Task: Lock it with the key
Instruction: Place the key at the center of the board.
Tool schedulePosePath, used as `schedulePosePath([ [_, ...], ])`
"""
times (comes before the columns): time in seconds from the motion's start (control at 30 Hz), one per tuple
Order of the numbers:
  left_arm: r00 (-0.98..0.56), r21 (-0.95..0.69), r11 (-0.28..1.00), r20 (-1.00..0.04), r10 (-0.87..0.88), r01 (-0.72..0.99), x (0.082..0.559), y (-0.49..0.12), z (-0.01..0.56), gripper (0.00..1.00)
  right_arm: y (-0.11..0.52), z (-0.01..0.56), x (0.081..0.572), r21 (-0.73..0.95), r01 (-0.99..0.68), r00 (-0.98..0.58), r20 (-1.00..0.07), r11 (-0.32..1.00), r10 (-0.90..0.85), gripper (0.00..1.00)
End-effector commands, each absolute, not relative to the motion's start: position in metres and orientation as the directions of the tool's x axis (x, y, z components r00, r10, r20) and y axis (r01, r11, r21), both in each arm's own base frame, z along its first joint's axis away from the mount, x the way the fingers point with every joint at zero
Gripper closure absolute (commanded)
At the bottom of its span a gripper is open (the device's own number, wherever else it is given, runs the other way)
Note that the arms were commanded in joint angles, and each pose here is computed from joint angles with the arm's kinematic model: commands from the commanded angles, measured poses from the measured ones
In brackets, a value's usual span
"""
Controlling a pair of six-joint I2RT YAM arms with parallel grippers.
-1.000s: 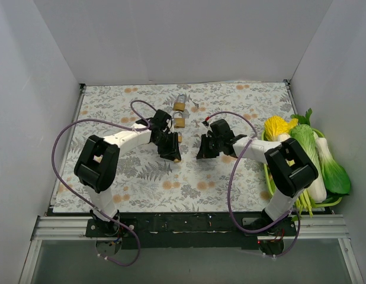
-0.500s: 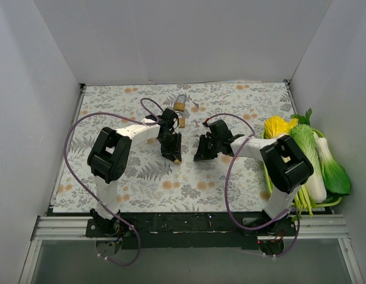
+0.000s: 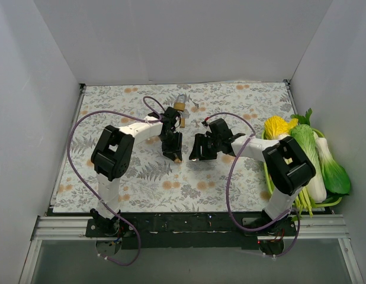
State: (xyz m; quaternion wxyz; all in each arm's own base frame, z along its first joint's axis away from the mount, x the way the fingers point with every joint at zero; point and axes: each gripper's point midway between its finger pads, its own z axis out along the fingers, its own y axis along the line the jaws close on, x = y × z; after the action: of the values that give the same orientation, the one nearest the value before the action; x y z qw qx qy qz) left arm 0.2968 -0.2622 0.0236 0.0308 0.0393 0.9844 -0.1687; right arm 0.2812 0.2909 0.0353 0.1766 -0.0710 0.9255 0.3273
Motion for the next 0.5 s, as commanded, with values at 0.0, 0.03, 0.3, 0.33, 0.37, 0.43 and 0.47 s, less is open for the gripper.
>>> schedulePosePath([
  [0.0, -0.994, -0.213, 0.973, -0.078, 0.071, 0.086, 0.302, -0.245, -0.004, 0.66, 0.279, 0.051, 0.282, 0.540, -0.275, -0.912, -0.409, 0.796, -0.038, 0.26],
  [0.03, -0.995, -0.209, 0.974, -0.074, 0.071, 0.085, 0.301, -0.243, -0.005, 0.62, 0.278, 0.054, 0.283, 0.538, -0.283, -0.907, -0.418, 0.794, -0.040, 0.23],
  [0.3, -0.995, -0.216, 0.973, -0.068, 0.073, 0.086, 0.300, -0.244, -0.007, 0.40, 0.277, 0.092, 0.292, 0.525, -0.372, -0.845, -0.533, 0.766, -0.046, 0.09],
  [0.33, -0.995, -0.219, 0.972, -0.071, 0.075, 0.089, 0.301, -0.245, -0.005, 0.39, 0.276, 0.096, 0.293, 0.516, -0.394, -0.833, -0.551, 0.760, -0.058, 0.09],
  [0.37, -0.994, -0.219, 0.971, -0.074, 0.077, 0.092, 0.301, -0.246, -0.004, 0.39, 0.276, 0.102, 0.295, 0.509, -0.407, -0.820, -0.569, 0.759, -0.058, 0.09],
  [0.43, -0.992, -0.222, 0.970, -0.096, 0.077, 0.097, 0.306, -0.246, 0.003, 0.37, 0.277, 0.114, 0.300, 0.493, -0.451, -0.788, -0.612, 0.744, -0.073, 0.08],
  [0.47, -0.991, -0.226, 0.968, -0.106, 0.083, 0.105, 0.307, -0.247, 0.007, 0.36, 0.277, 0.121, 0.302, 0.485, -0.466, -0.774, -0.628, 0.740, -0.075, 0.08],
])
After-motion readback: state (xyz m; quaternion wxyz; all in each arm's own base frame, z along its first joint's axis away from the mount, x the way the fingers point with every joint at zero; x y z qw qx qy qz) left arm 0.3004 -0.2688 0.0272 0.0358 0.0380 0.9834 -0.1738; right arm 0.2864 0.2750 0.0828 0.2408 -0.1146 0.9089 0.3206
